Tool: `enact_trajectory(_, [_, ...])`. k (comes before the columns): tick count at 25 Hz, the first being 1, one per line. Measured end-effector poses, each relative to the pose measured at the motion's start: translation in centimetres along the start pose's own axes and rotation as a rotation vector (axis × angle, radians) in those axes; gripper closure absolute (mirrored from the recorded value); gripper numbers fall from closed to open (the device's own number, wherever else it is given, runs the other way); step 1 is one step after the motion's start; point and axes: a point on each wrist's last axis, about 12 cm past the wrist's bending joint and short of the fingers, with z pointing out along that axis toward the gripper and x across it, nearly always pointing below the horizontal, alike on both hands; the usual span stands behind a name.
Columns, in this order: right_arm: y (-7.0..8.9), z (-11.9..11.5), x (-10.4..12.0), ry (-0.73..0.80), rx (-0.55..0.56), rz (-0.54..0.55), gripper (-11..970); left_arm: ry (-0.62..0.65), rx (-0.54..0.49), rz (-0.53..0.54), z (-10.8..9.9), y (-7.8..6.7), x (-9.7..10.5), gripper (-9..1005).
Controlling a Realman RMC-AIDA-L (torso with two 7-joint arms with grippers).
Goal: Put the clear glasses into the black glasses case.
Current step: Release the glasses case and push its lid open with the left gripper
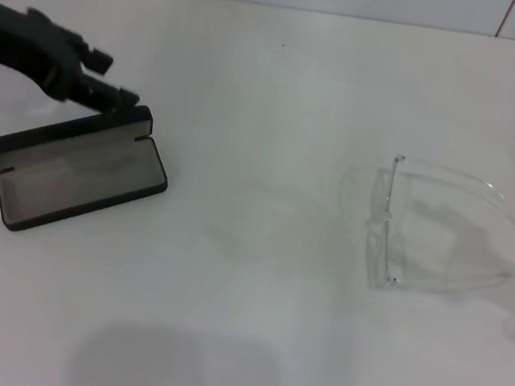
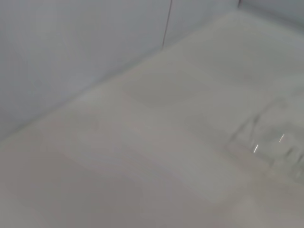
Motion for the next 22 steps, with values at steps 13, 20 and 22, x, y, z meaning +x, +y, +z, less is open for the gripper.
enact_trajectory(13, [0.5, -1.0, 0.2, -0.015, 0.019, -0.025, 108, 0.218, -0.103, 0.004, 2.8, -0.3, -0.2, 289])
enact_trajectory(20, [0.5, -0.9, 0.3, -0.015, 0.017, -0.030, 111, 0.308, -0.168, 0.006, 3.2, 0.0, 0.1, 290])
enact_trajectory(22, [0.5, -0.9, 0.2, -0.015, 0.015, -0.031, 112, 0.337, -0.178, 0.018, 3.6, -0.1, 0.2, 292])
